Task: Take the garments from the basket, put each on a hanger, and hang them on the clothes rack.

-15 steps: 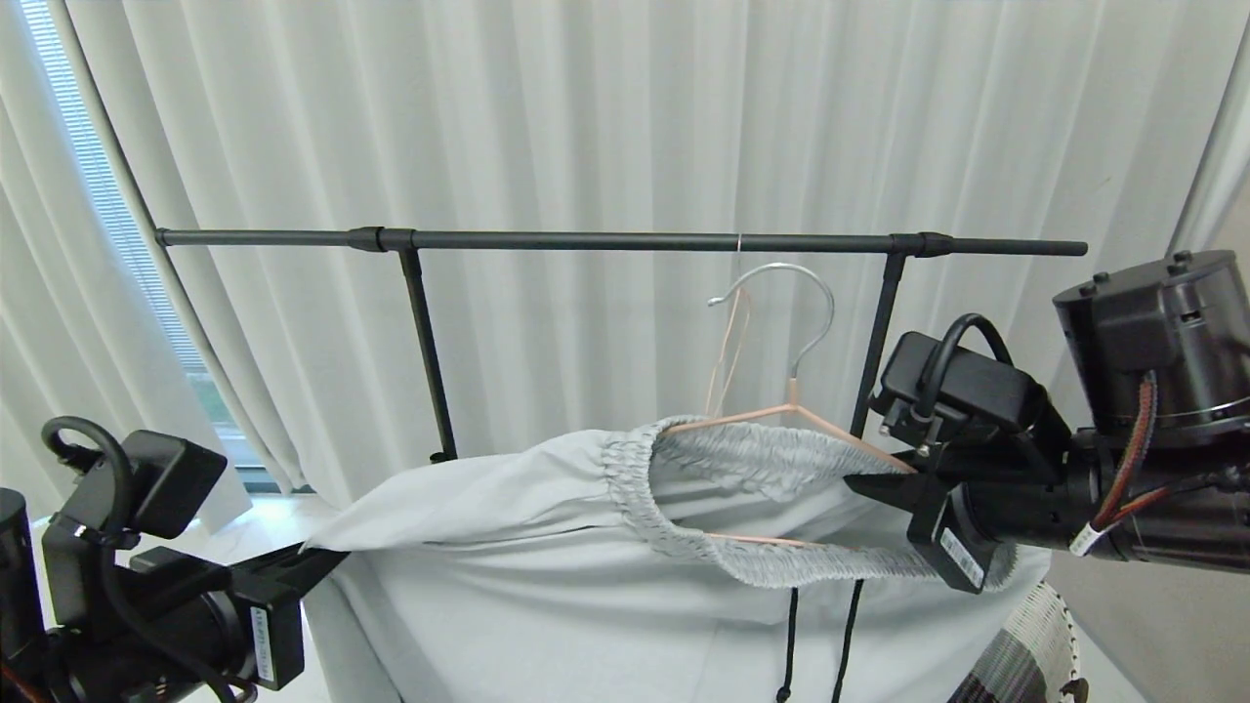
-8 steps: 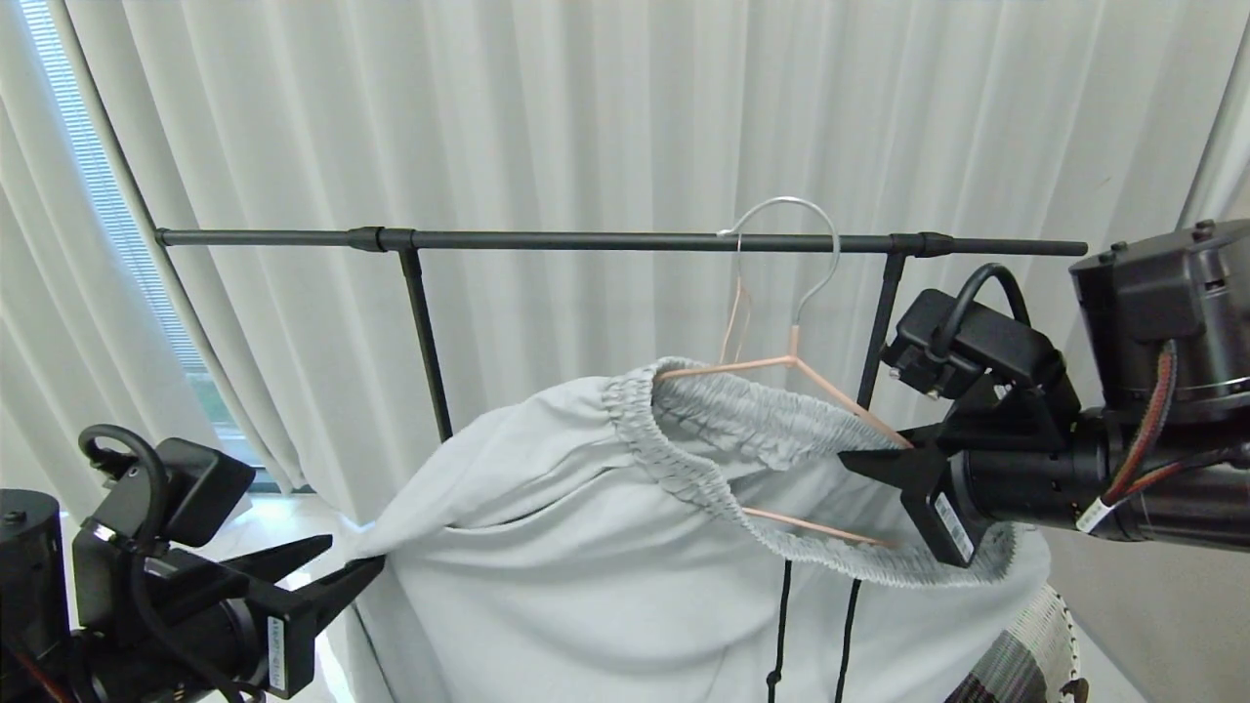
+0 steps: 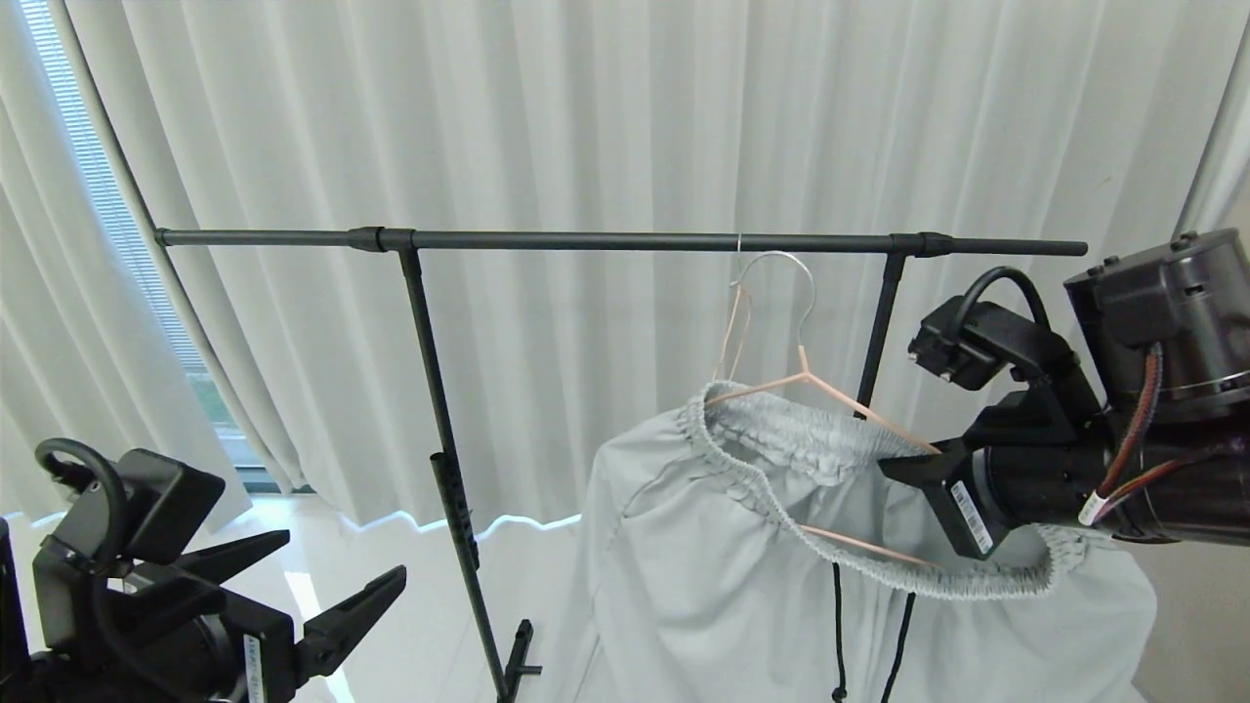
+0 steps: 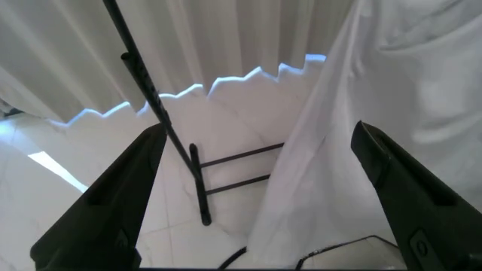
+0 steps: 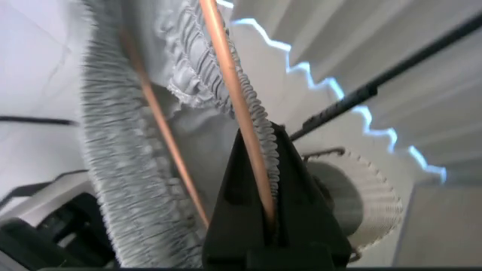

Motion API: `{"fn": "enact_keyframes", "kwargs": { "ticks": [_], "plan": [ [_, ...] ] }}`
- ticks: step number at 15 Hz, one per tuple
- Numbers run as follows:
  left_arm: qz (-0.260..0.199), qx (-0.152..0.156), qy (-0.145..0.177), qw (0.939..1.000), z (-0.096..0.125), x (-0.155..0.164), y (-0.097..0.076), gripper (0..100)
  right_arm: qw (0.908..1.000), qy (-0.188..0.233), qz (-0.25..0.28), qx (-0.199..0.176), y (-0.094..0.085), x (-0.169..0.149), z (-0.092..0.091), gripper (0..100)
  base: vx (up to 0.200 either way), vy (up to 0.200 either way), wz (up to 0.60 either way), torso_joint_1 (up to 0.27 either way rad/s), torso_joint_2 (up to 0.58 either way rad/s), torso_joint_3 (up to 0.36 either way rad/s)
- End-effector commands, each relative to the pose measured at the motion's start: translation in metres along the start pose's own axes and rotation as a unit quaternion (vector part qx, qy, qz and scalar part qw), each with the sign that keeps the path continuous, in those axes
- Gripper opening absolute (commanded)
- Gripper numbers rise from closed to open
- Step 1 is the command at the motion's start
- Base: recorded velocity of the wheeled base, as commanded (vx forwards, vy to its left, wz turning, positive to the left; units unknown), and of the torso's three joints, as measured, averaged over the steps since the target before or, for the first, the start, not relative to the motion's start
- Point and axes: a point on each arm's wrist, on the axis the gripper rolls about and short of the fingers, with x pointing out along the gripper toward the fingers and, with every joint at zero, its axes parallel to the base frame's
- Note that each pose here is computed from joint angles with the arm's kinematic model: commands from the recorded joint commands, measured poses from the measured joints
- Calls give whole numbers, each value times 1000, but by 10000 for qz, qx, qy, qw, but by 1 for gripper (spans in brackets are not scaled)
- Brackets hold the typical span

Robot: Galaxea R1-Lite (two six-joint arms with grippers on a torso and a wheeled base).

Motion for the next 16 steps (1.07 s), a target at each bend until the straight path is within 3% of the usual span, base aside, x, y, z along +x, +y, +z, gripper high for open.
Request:
{"fn": "enact_keyframes", "kwargs": {
  "ticks": [1,4,9,12,14,16],
  "plan": [
    [8,-1,-189,9998,2,-7,0,100,9998,139,-115,130,-1,0,-4,0,0,0,0,0,0,0],
    [74,71,-177,9998,1,-7,2,100,9972,598,-380,223,-9,-7,-18,0,0,0,0,0,0,0],
    [387,606,223,9972,-14,-3,9,100,9871,1221,-880,546,-32,-27,-51,0,0,0,0,0,0,0],
    [446,623,293,9966,-15,-1,10,100,9830,1222,-1092,829,-42,-30,-55,0,0,0,0,0,0,0],
    [605,795,388,9942,-17,0,11,100,9801,1156,-1133,1149,-42,-29,-53,0,0,0,0,0,0,0],
    [602,868,400,9936,-18,-1,11,100,9784,907,-1187,1429,-44,-26,-48,0,0,0,0,0,0,0]
  ]
}}
